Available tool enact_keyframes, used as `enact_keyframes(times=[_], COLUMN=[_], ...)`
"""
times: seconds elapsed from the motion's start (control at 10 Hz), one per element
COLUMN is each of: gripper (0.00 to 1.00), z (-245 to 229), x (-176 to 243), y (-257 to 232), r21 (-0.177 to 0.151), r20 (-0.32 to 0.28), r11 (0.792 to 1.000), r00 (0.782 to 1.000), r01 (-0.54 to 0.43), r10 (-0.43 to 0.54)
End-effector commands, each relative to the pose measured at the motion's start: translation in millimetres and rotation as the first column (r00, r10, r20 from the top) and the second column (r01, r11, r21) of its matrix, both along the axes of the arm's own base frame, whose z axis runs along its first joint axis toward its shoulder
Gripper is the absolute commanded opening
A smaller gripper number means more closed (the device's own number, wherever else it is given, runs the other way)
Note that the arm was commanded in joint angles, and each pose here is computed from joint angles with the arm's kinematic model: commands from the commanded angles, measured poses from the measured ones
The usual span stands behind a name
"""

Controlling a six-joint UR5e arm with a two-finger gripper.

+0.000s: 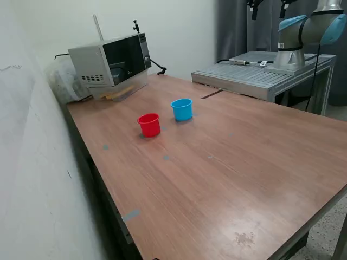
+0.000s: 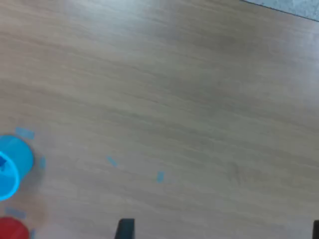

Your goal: Place red objects in the red bin, and blue objects in the blue bin.

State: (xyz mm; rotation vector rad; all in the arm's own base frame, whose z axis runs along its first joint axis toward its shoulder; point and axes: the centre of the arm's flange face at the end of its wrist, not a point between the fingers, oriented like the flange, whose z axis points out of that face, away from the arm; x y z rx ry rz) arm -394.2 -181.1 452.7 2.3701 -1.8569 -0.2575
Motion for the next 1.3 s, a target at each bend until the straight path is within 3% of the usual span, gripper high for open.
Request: enact_keyframes(times=[0.0, 0.4, 0.8, 1.2], gripper=[1.00, 1.00, 1.00, 1.00], z=[52, 96, 89, 83], x=[-6, -13, -5, -2], y=[2, 11, 11, 12], r21=[0.044, 0.104, 0.118, 0.126], r20=[-0.057, -0.083, 0.019, 0.057], r11=[0.999, 0.994, 0.993, 0.992], r00=[0.998, 0.996, 1.000, 0.998], r01=[0.007, 0.028, 0.018, 0.012], r10=[-0.005, -0.019, -0.020, -0.019])
